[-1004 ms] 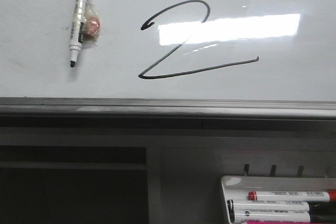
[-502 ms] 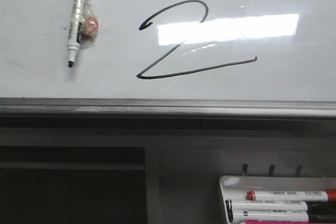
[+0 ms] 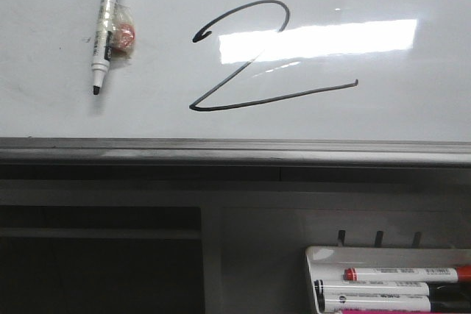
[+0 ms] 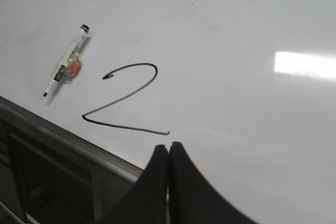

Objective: Write number 2 on whiteboard

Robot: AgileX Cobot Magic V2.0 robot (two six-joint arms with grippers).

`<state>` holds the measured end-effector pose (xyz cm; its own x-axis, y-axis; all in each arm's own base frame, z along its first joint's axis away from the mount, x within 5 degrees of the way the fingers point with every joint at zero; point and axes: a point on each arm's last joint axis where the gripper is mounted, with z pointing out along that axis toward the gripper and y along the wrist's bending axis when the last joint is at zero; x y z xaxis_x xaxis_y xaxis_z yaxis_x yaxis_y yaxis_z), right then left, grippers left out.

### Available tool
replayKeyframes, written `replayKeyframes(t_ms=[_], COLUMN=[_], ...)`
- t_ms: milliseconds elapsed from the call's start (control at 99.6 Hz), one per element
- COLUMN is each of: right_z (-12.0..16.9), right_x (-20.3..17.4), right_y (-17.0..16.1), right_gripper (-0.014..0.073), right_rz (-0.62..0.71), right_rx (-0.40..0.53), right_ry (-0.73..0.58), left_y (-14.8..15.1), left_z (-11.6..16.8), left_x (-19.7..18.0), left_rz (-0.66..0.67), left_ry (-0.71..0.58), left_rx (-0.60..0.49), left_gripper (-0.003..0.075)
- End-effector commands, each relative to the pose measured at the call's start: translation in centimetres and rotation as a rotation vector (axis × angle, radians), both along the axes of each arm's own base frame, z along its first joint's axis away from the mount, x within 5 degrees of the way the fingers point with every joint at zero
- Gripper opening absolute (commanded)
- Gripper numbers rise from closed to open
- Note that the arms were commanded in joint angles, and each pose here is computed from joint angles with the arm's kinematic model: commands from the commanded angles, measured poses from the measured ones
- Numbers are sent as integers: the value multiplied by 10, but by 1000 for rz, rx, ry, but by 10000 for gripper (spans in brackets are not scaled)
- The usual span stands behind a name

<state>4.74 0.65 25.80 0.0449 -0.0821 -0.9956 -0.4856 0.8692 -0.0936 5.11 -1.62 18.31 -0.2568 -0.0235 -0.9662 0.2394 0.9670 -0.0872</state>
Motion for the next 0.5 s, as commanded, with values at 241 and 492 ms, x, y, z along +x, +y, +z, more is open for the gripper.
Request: replayKeyframes(t_ms=[241, 492], right_z=[-21, -64], right_x=[9, 14], right_y=[5, -5], right_gripper=[-71, -71], right_rz=[-305, -477], right_rx=[67, 76], right_ry=[-131, 51], left_y=[1, 1], left_z=[2, 2], left_x=[0, 0], left_rz=[12, 12], left_ry=[-53, -53], left_rx=[-30, -30], left_gripper=[-20, -20])
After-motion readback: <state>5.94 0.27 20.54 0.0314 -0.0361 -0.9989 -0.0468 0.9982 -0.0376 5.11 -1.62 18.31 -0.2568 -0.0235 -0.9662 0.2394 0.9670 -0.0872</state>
